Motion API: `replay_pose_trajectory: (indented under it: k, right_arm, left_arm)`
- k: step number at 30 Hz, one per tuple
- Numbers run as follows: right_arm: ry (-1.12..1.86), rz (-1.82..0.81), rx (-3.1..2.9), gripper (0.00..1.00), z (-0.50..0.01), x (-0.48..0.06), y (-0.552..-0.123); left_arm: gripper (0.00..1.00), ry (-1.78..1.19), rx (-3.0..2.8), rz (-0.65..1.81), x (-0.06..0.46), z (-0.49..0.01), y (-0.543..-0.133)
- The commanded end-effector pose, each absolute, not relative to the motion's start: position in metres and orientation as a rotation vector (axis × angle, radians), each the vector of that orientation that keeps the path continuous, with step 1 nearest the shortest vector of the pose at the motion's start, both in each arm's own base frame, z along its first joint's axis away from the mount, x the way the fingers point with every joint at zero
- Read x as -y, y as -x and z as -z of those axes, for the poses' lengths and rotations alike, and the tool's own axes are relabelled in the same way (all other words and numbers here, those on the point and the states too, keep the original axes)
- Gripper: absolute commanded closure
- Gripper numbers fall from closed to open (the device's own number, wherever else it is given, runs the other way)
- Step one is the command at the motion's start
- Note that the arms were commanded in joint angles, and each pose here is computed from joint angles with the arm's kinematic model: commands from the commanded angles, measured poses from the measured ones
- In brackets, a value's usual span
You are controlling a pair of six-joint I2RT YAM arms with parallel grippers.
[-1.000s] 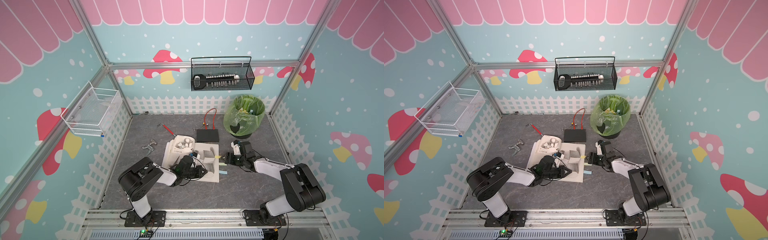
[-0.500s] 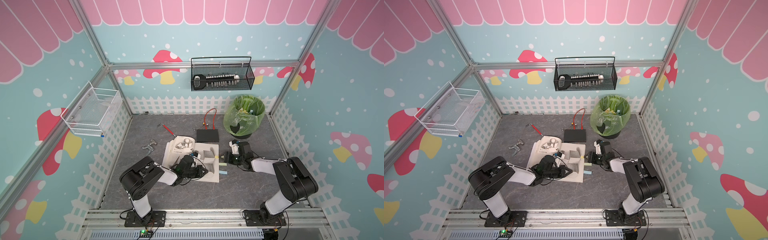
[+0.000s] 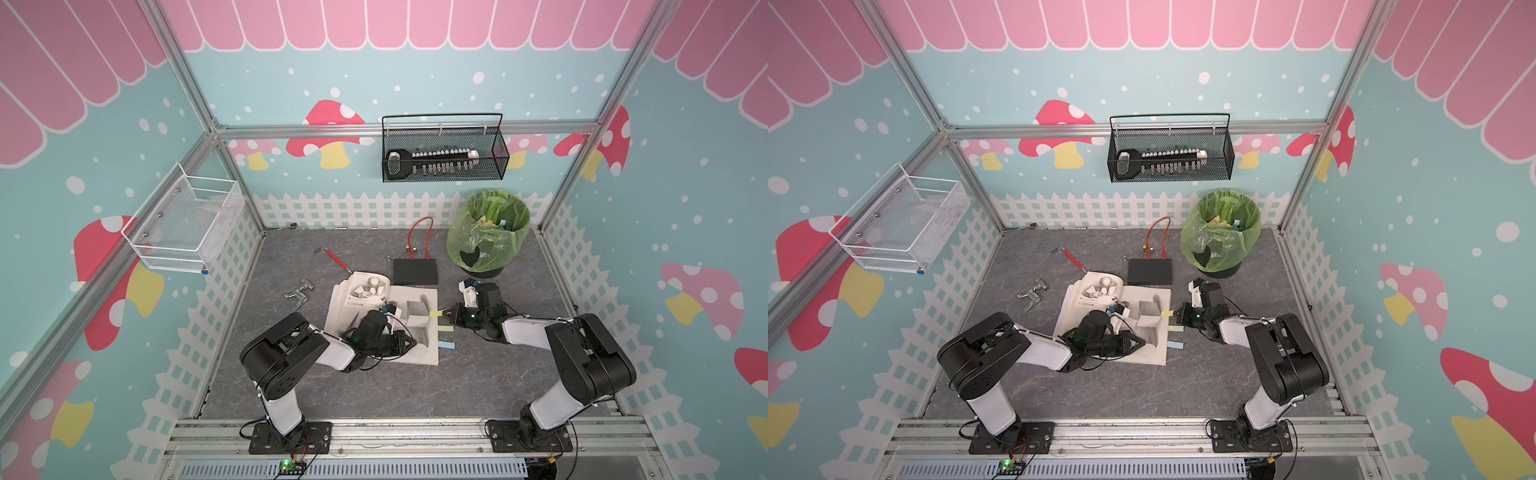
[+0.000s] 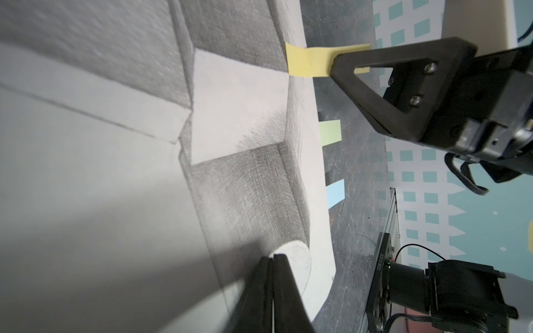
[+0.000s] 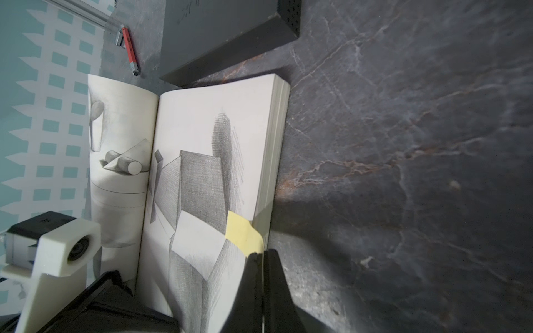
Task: Peel off the used sticky note
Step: Tear off the note from the book, then place the note in the trash bin.
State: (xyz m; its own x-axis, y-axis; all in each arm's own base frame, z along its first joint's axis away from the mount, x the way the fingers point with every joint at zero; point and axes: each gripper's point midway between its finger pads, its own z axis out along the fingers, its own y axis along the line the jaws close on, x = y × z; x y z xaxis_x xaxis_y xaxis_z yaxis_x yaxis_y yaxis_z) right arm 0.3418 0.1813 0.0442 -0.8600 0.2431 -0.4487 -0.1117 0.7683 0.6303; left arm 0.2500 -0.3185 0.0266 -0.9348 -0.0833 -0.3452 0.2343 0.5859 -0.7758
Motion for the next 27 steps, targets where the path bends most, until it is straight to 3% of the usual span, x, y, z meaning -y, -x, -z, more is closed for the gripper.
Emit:
replay_pose_trajectory:
  k: [1,13,18,23,27]
  right_arm:
    - [-0.086,-0.918,-2.361,1.00,-0.074,-0.183,-0.360]
    - [-0.054,-0.856,-2.282,1.00,-0.122,-0.183,-0.389]
    - [-0.026,-0.714,-2.161,1.00,-0.192,-0.159,-0.406]
    - [-0.067,-0.508,-2.030,1.00,-0.282,-0.097,-0.428]
    - [-0.109,-0.431,-1.983,1.00,-0.312,-0.056,-0.449]
  left_arm:
    - [0.92,-0.035,-2.673,1.113,0.291,0.024,-0.235]
    - [0.92,-0.020,-2.701,1.090,0.285,0.032,-0.229]
    - [0.92,-0.027,-2.695,1.095,0.285,0.030,-0.228]
    - [0.92,-0.039,-2.672,1.114,0.287,0.023,-0.230]
    - [0.92,-0.045,-2.649,1.127,0.288,0.014,-0.231]
